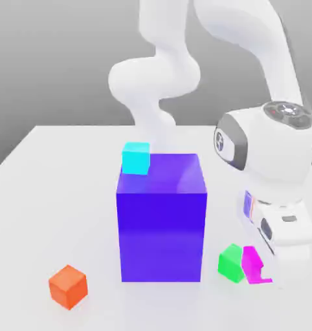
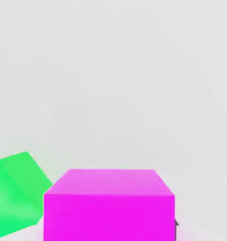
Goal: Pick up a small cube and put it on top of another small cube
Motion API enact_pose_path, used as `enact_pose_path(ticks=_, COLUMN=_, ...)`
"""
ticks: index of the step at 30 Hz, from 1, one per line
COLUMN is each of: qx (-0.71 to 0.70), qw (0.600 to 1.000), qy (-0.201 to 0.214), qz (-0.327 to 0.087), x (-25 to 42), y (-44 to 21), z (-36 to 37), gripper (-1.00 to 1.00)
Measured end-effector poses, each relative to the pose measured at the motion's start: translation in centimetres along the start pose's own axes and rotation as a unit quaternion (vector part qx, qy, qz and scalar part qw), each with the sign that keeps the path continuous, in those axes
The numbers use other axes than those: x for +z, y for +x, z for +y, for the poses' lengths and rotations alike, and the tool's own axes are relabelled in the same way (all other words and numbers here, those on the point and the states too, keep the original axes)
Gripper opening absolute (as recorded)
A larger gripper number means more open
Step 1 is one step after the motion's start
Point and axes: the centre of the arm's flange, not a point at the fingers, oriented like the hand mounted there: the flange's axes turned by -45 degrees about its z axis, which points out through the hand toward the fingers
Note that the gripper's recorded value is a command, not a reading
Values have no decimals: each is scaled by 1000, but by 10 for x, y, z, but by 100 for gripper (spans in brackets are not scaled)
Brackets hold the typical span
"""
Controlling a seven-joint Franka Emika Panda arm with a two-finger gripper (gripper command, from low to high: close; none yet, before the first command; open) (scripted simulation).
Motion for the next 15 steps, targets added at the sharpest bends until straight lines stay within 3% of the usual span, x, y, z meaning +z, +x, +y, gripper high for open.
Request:
enact_pose_path(ticks=6, qx=-79, qw=997, qy=-10, qz=-10, x=-20, y=0, z=-53, gripper=-100)
enact_pose_path(ticks=12, qx=-87, qw=996, qy=-12, qz=-13, x=33, y=-2, z=-57, gripper=-100)
enact_pose_path(ticks=13, qx=-87, qw=996, qy=-12, qz=-13, x=39, y=-3, z=-57, gripper=100)
enact_pose_path(ticks=15, qx=-87, qw=996, qy=-12, qz=-13, x=39, y=-3, z=-57, gripper=100)
